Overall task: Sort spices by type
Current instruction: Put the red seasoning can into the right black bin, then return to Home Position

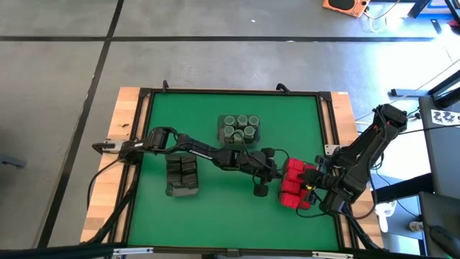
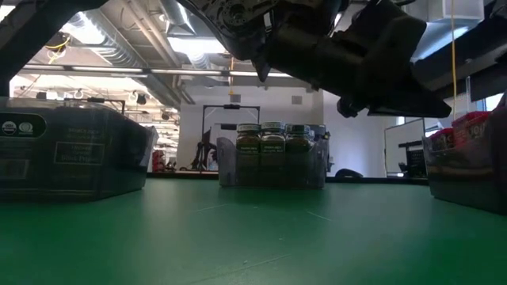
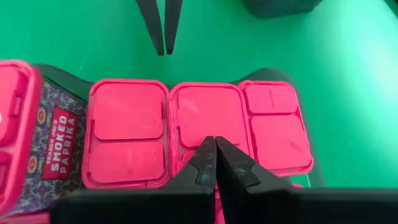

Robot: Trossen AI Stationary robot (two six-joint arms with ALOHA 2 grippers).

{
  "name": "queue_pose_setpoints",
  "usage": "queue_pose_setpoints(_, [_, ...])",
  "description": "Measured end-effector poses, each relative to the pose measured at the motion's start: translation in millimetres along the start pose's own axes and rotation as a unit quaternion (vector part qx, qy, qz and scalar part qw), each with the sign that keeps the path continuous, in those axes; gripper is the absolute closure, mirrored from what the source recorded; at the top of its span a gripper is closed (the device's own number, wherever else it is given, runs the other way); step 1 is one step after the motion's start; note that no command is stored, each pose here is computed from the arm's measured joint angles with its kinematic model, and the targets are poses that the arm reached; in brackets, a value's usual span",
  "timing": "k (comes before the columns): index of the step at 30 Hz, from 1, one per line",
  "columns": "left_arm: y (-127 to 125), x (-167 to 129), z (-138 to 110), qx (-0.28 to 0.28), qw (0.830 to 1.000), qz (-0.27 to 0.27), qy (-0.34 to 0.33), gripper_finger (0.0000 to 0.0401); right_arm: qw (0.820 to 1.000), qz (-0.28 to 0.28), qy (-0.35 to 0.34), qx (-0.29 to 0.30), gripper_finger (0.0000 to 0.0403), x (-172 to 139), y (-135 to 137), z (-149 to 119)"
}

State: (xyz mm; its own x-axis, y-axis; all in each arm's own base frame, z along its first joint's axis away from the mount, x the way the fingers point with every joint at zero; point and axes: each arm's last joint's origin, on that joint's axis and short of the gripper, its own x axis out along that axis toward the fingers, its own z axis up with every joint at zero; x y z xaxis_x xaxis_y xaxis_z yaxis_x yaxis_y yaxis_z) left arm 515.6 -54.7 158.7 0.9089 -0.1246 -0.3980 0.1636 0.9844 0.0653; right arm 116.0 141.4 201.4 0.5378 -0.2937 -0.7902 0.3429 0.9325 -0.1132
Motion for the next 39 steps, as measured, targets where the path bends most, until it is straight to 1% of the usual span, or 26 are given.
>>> queue_pose_setpoints(11, [0.1,-0.2,0.8,0.0,1.0,0.0,-0.003,0.0388,1.0,-0.002,-0.017,-0.006,0.0397,2.6,0.1,-1.2])
queue_pose_setpoints(15, [-0.5,-1.2,2.0,0.0,1.0,-0.001,-0.002,0.0388,1.0,0.0,-0.007,-0.007,0.0397,-5.2,1.8,5.2])
queue_pose_setpoints(18, [-3.3,-6.2,10.0,0.002,1.0,-0.002,-0.008,0.0388,1.0,0.005,-0.005,-0.006,0.0397,-15.4,3.5,13.7])
queue_pose_setpoints(21, [-8.4,-16.0,21.4,0.007,1.0,0.005,0.0,0.0388,1.0,0.003,0.002,-0.01,0.0397,-24.1,2.9,20.1])
queue_pose_setpoints(26, [-21.1,-35.3,34.9,0.017,0.998,0.038,0.046,0.0388,1.0,0.011,-0.014,-0.002,0.0397,-33.4,3.6,28.4])
queue_pose_setpoints(29, [-32.1,-48.2,41.4,0.029,0.997,0.032,0.06,0.0388,0.999,0.016,-0.036,-0.015,0.0397,-34.2,4.7,30.6])
queue_pose_setpoints(32, [-42.3,-61.2,37.1,0.036,0.997,0.02,0.072,0.0388,0.997,0.021,-0.062,-0.029,0.0397,-33.3,6.5,36.1])
queue_pose_setpoints(34, [-44.3,-72.7,30.7,0.034,0.996,0.016,0.076,0.0388,0.996,0.025,-0.073,-0.037,0.0397,-31.2,5.7,43.8])
queue_pose_setpoints(39, [-30.5,-115.3,22.1,0.005,0.999,0.035,0.041,0.0398,0.994,0.033,-0.081,-0.063,0.0397,-24.9,-5.5,67.2])
